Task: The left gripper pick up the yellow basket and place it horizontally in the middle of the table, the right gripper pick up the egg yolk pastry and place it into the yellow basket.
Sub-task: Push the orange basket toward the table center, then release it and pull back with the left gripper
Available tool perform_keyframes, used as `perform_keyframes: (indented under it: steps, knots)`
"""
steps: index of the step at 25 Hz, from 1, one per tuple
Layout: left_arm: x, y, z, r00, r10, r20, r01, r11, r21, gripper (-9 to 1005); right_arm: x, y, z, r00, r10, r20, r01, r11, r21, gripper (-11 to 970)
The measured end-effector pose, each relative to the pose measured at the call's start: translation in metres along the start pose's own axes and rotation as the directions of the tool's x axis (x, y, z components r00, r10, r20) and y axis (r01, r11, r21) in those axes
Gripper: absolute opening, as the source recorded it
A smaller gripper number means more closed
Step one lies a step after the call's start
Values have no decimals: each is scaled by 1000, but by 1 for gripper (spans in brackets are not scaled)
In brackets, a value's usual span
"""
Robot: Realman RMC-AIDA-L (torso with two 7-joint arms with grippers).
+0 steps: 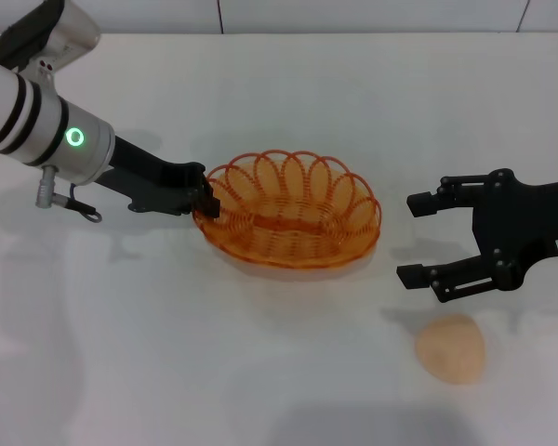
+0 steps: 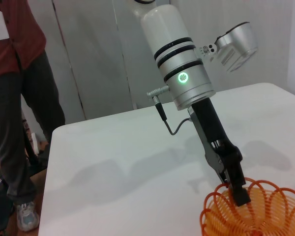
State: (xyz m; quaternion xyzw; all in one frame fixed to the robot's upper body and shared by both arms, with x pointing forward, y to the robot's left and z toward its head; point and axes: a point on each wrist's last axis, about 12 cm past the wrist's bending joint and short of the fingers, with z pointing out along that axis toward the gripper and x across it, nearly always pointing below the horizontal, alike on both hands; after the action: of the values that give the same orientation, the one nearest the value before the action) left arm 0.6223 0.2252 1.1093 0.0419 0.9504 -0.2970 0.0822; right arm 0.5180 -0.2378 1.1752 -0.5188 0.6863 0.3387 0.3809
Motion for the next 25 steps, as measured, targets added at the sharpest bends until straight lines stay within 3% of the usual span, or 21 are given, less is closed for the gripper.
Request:
perform_keyframes:
  steps: [25]
  knots:
    - [3,-2,2,1000,18,4,-18,999,42,171,0,0,0,1000,-1,1,1,1000,-1,857]
